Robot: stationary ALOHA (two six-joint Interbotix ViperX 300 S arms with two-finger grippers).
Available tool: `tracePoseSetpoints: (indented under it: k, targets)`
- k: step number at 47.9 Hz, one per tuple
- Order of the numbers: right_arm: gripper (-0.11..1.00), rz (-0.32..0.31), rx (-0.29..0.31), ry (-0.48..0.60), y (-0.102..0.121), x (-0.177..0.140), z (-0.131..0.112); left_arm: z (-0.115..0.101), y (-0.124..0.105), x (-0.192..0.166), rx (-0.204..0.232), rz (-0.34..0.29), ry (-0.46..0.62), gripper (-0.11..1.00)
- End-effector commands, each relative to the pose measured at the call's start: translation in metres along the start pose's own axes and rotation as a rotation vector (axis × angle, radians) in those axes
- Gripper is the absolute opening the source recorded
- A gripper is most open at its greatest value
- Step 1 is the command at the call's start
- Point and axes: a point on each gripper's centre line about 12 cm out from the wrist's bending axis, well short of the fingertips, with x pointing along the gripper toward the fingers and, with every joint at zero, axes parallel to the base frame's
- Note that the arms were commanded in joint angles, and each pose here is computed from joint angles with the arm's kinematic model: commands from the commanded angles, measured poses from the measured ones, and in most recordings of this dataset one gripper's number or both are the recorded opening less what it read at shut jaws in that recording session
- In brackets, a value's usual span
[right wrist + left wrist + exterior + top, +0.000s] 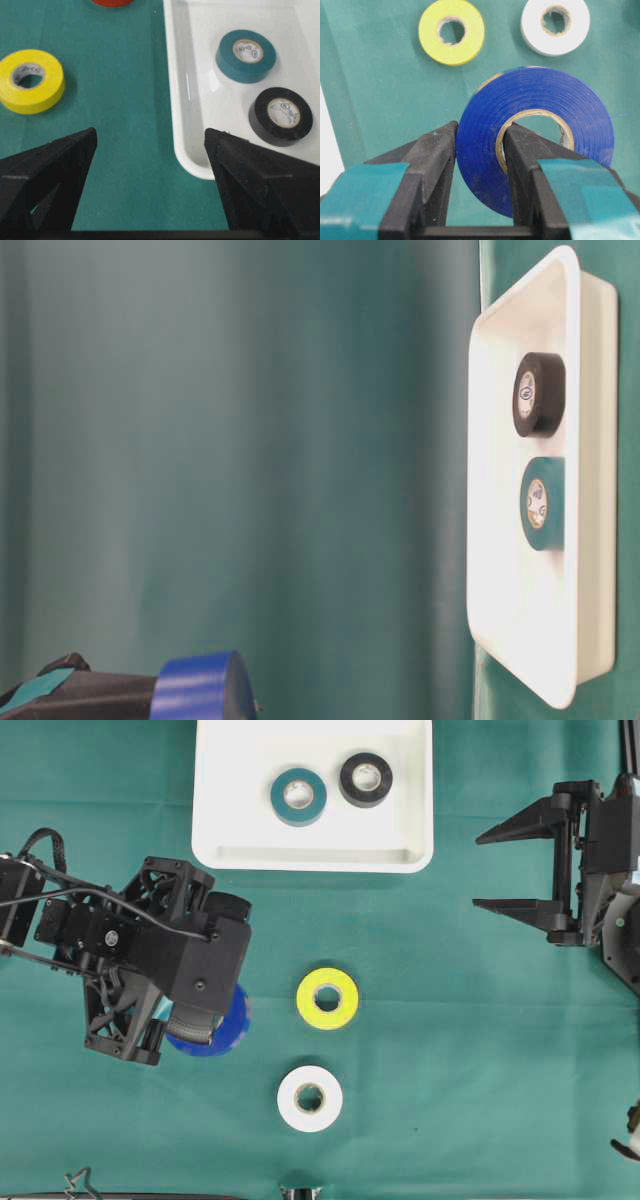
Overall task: Pick up the tape from a random location and place it into the white case.
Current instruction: 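Lift the blue roll and carry it up toward the tray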
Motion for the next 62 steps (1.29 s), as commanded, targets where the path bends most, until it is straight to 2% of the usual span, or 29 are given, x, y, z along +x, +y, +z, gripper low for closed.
tracePoseSetpoints:
  k: [1, 52, 62]
  targets:
    - [0.87, 0.006, -0.004, -0.027, 0.002, -0.001, 0.01, 0.007, 0.001, -0.018, 0.002, 0.005, -0.055, 0.25]
    - [0.87, 0.006, -0.004, -0.024, 0.002, -0.001, 0.01, 0.007, 0.001, -0.018, 0.002, 0.005, -0.055, 0.25]
    - [0.87, 0.004, -0.002, -0.023, 0.001, -0.001, 0.01, 0.006, 0.012, -0.016, -0.024, 0.022, -0.056, 0.25]
